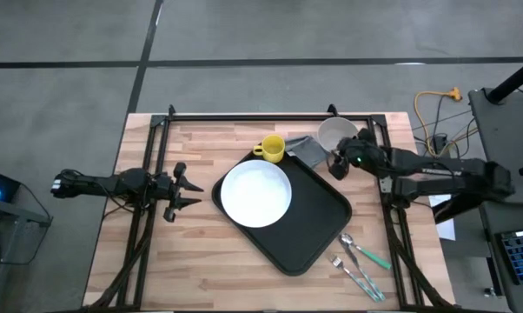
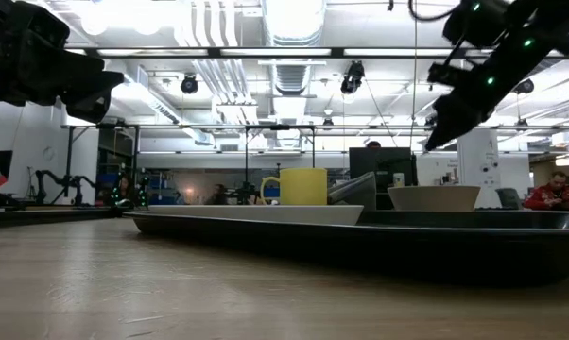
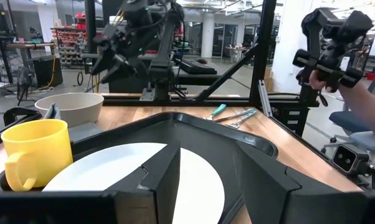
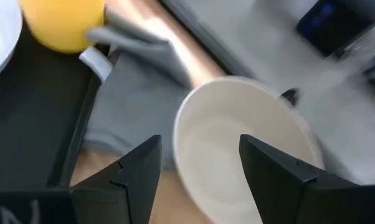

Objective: Set up tray
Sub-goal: Put the gray bowl on top of the white plate on the black serving tray

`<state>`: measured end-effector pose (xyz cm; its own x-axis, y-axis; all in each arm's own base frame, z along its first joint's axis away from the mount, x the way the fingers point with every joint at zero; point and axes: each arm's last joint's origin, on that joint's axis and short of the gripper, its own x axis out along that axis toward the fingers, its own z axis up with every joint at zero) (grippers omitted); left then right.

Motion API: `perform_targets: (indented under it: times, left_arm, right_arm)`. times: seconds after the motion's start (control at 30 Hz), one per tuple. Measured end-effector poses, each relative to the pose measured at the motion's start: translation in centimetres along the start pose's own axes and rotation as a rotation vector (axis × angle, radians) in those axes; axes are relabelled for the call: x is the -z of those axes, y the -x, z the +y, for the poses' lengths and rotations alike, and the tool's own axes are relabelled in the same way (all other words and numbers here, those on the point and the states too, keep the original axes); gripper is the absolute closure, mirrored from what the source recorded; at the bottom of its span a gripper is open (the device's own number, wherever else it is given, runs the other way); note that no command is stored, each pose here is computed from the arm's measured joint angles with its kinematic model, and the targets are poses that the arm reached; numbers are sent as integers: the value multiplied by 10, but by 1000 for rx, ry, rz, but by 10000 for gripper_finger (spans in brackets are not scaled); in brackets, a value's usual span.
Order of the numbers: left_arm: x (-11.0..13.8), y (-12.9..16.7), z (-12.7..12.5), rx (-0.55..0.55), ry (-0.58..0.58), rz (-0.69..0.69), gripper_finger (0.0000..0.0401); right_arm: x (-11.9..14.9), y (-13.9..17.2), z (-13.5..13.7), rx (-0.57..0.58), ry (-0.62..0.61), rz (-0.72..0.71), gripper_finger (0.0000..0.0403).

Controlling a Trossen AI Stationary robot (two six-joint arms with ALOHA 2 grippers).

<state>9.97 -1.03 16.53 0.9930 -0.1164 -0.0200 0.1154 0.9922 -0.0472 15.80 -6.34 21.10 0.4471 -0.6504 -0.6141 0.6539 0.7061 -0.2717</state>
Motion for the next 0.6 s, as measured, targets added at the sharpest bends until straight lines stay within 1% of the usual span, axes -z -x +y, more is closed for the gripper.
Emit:
perform_targets:
  times: [0.07,0.2,0.33,0.4,0.6]
  left_arm:
    - [0,0,0,0,0,0,265]
    - [0,0,0,0,0,0,265]
    - [0,0,0,0,0,0,265]
    - [0,0,0,0,0,-1,265]
    - [0,0,0,0,0,-1,265]
  right_arm:
    - [1,-8,-4,-32,-19,45,195]
    - [5,-22,-13,-37,-45,120,195]
    - [5,-33,-17,-94,-62,151,195]
    - [6,-38,-18,-117,-54,160,195]
    - [7,-55,-17,-113,14,182,195]
